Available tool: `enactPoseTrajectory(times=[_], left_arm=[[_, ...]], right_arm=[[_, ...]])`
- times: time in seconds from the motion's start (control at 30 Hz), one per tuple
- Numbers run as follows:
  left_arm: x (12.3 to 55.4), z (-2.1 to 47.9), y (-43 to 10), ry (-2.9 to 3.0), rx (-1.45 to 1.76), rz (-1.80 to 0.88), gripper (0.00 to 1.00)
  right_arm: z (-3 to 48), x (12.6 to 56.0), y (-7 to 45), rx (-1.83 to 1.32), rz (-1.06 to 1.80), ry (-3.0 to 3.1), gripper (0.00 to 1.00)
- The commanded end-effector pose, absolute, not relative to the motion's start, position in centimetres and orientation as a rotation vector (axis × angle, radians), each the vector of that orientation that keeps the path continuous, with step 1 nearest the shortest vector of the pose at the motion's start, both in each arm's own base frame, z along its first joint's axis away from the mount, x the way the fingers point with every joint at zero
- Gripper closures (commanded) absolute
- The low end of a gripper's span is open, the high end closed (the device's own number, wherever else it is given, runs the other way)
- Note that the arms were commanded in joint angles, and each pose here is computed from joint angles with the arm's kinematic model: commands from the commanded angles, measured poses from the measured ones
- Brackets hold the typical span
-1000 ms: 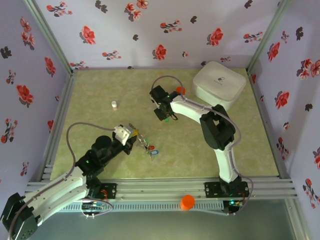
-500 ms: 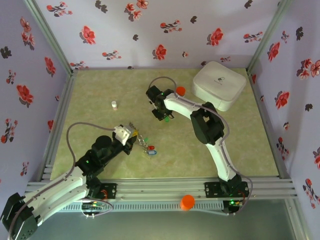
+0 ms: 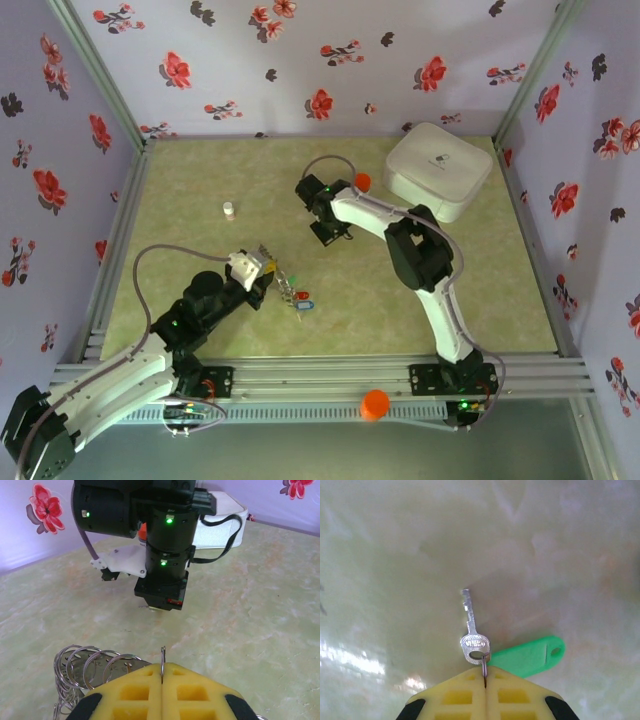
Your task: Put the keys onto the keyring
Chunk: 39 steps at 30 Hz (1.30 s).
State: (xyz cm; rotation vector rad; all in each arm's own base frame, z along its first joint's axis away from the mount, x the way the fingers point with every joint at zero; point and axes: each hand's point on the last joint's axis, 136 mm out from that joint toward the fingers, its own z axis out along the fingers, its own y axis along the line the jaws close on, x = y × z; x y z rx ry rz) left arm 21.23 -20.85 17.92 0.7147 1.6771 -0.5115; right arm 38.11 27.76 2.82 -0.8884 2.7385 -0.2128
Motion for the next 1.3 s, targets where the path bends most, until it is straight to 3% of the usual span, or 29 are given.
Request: enactPoseTrajectory(times=[0.0, 0.57, 0.7, 1.27], left_arm=[[21.1, 20.6, -21.3, 1.61, 0.695, -0.553, 1.0], [21.2, 19.6, -23.6, 1.606, 0.777, -0.616, 1.0], [21.2, 21.5, -24.8, 1.552, 0.775, -0.682, 1.0], [20.9, 21.7, -25.3, 1.532, 0.799, -0.696, 1.0]], right_arm=[[5.7, 36.6, 27.2, -0.861, -0.176, 2.715, 1.0], [5.5, 21.8, 23.8, -0.799, 0.094, 2.88, 1.0], [4.6, 20.7, 23.7, -0.789, 0.128, 2.907, 1.0], [2.6, 19.5, 23.9, -0.781, 0.178, 2.965, 0.92]])
